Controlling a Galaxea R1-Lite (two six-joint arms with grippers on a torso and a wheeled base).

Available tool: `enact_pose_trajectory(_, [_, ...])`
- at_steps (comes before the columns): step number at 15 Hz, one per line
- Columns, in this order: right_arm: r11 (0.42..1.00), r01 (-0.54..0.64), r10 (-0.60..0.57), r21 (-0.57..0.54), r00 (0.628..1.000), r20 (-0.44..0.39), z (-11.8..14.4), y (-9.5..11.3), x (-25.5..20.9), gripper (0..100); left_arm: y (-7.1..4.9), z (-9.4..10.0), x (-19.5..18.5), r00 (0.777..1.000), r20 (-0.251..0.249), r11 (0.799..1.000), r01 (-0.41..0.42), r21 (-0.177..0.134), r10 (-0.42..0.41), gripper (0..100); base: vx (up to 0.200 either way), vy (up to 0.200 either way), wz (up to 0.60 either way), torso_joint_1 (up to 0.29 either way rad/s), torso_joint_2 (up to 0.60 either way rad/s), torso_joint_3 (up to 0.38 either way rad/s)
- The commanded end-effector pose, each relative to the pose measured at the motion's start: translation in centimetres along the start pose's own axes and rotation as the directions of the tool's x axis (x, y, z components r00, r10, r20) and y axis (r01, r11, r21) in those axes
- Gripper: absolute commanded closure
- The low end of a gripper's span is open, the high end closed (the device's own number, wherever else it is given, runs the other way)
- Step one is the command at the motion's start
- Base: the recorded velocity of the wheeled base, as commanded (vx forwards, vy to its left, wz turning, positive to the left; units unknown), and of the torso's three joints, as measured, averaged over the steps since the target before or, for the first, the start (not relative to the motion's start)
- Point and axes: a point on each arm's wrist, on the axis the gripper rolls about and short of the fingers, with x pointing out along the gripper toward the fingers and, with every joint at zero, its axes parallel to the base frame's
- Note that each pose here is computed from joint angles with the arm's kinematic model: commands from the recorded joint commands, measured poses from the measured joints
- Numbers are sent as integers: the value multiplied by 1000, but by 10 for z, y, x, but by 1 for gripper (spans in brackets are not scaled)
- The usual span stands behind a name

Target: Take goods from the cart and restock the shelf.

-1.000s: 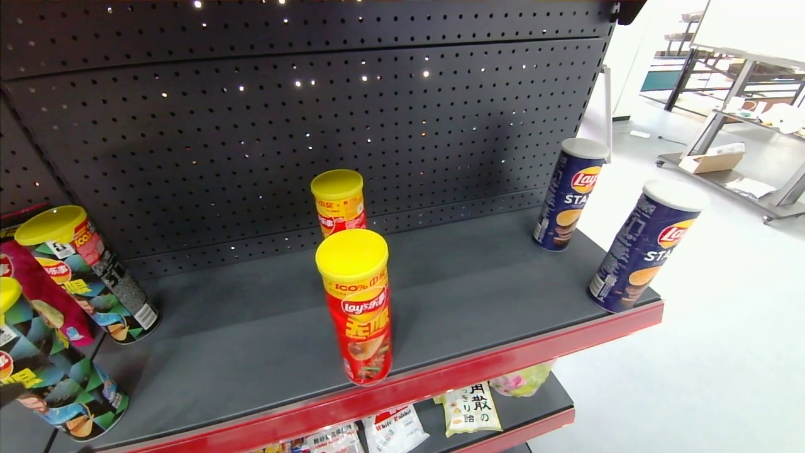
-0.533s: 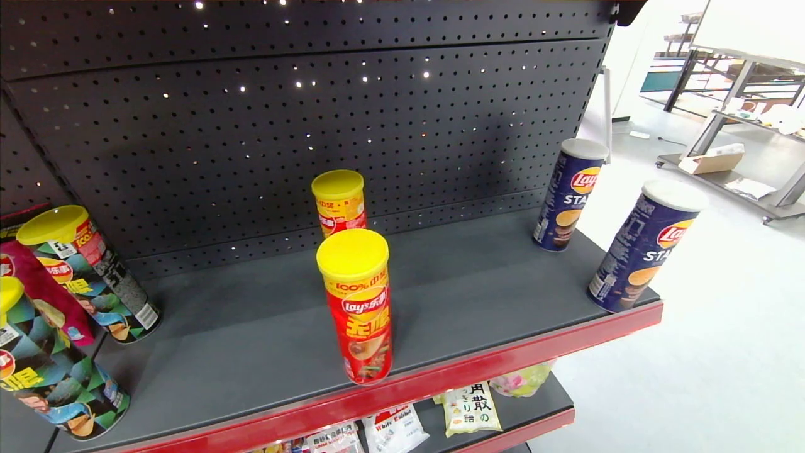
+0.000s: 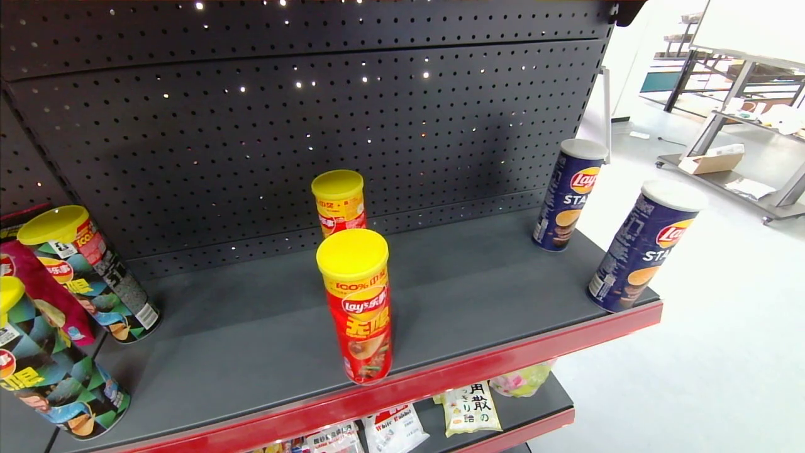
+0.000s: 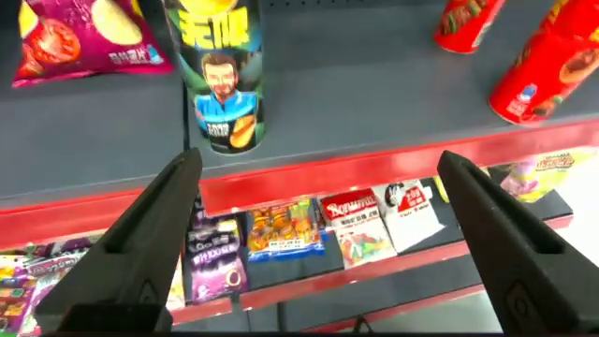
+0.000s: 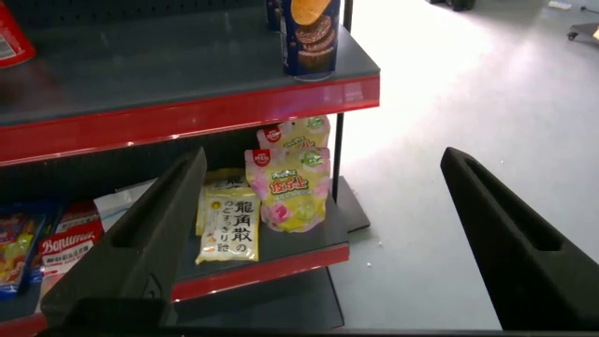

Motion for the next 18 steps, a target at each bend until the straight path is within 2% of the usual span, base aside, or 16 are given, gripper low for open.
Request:
enact_pose_trajectory(1, [1000,-1,1,-3,1000,0,0,0,0,0,0,-6,-2,1000,22,1000,16,3,-16,0,0,0,0,0,0,0])
enact_pose_trajectory(2, [1000,-4,4,-6,1000,0,0,0,0,0,-1,-5,-2,998,30,999,50,6,-50,0,0,0,0,0,0,0])
enact_pose_trajectory(3, [1000,-4,4,-4,1000,0,0,0,0,0,-2,-2,-2,995,61,997,75,6,-75,0,0,0,0,0,0,0])
enact_pose_trajectory(4, [1000,-4,4,-4,1000,0,0,0,0,0,-2,-3,0,995,67,997,80,8,-81,0,0,0,0,0,0,0])
enact_pose_trajectory(8, [1000,-4,4,-6,1000,0,0,0,0,0,0,-16,13,999,35,1000,27,5,-28,0,0,0,0,0,0,0])
enact_pose_trajectory(11, [1000,-3,3,-7,1000,0,0,0,0,0,2,-29,28,998,55,1000,-10,5,9,0,0,0,600,7,4,4])
enact_pose_trajectory(13, [1000,-3,3,-7,1000,0,0,0,0,0,2,-33,34,997,82,999,-9,37,6,0,0,0,600,0,0,2])
enact_pose_trajectory(16, [1000,-3,3,-7,1000,0,0,0,0,0,2,-33,34,996,90,999,-7,37,4,0,0,0,600,1,2,-1])
enact_pose_trajectory(18, [1000,-3,3,-6,1000,-2,0,0,0,0,2,-33,34,996,90,999,-7,37,4,0,0,0,0,0,0,0])
